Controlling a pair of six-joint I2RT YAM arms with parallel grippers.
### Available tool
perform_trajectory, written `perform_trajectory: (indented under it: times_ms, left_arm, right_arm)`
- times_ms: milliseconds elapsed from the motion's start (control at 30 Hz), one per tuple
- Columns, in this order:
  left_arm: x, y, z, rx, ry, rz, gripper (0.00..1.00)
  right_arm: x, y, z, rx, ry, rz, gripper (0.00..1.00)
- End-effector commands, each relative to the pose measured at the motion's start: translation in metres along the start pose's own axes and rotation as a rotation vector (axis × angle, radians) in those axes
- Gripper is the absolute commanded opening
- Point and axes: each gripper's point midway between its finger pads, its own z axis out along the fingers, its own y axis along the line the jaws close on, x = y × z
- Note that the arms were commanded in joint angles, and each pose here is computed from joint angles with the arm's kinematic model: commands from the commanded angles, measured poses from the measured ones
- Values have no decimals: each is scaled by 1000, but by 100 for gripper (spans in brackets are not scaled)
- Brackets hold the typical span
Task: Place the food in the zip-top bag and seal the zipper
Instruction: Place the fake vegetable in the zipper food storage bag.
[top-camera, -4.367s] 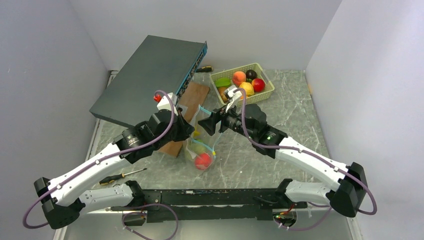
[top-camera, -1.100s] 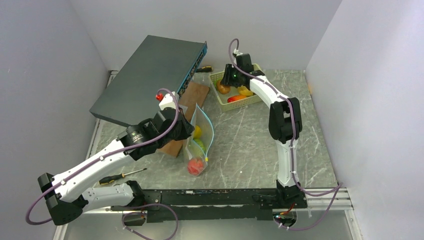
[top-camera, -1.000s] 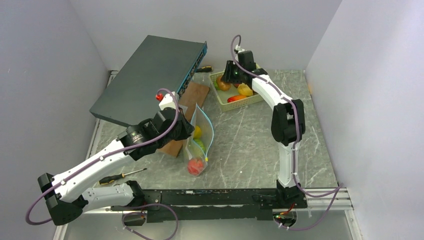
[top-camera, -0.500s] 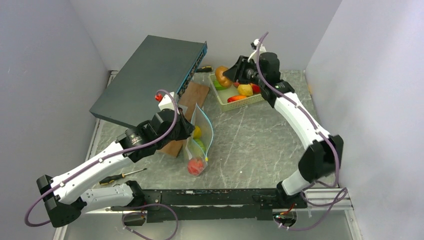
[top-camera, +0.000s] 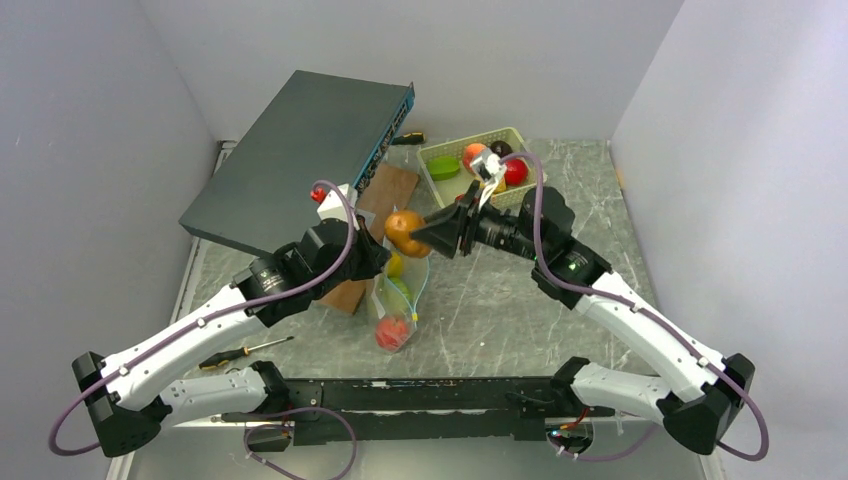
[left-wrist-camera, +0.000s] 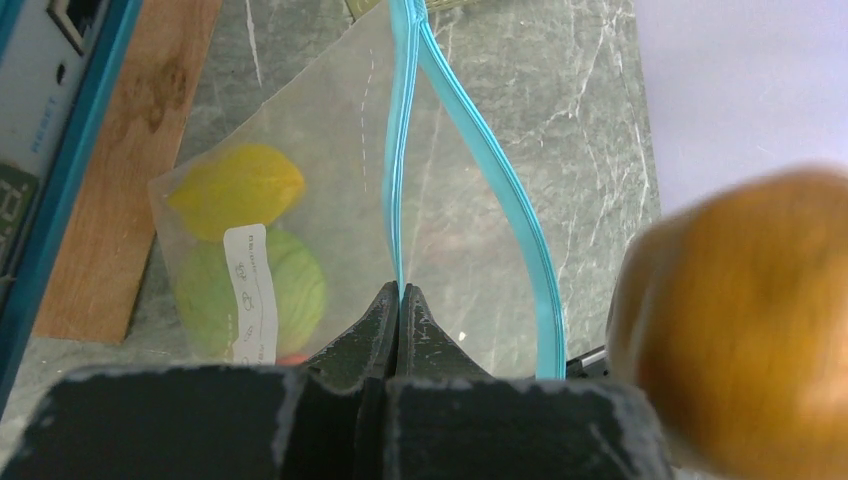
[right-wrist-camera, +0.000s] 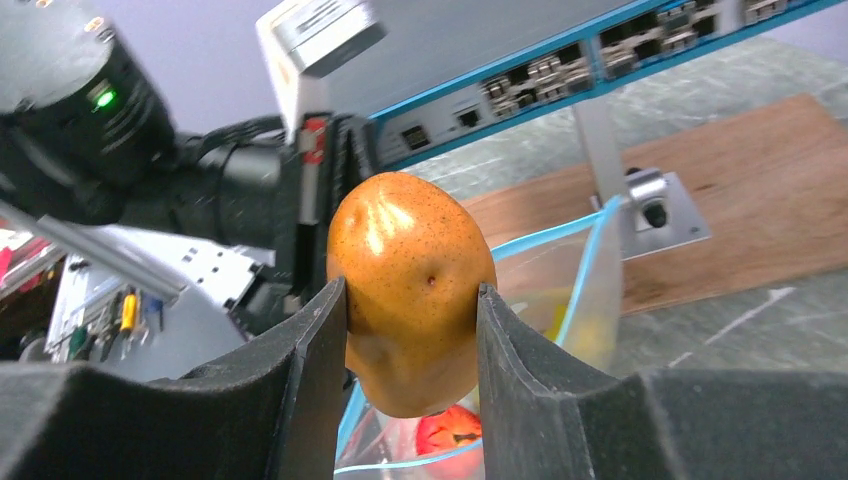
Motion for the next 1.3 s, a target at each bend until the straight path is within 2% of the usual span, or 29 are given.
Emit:
perform_trajectory:
  times_ms: [0,133,300,500,900,1033,1267]
  left_arm:
    - [-4,-1,-2,20,-15,-16,0]
    - [-5,-1,-4,21,-19,-24,0]
    - [-5,2,-5,14,-25,-34,0]
    - [-1,5,-4,8,-16,-46,0]
    - [-2,7,-7,-3,-21,-44,0]
    - [-3,7,-7,-7,-20,-40,0]
    - [-2,9,-7,-10,-20,-42,0]
  right_arm:
    - [0,28,-2,-96,-64,-71,0]
    - [17,32,7,-90,-29,-88,0]
    - [34,18,5,2,-19,-121,2]
    - [47,2,3,74,2,-113,16]
    - [58,-1,1,79,27,-139,63]
    - [53,-2,0,89,14,-146,69]
    - [38,-17,0,198,-20,-140,71]
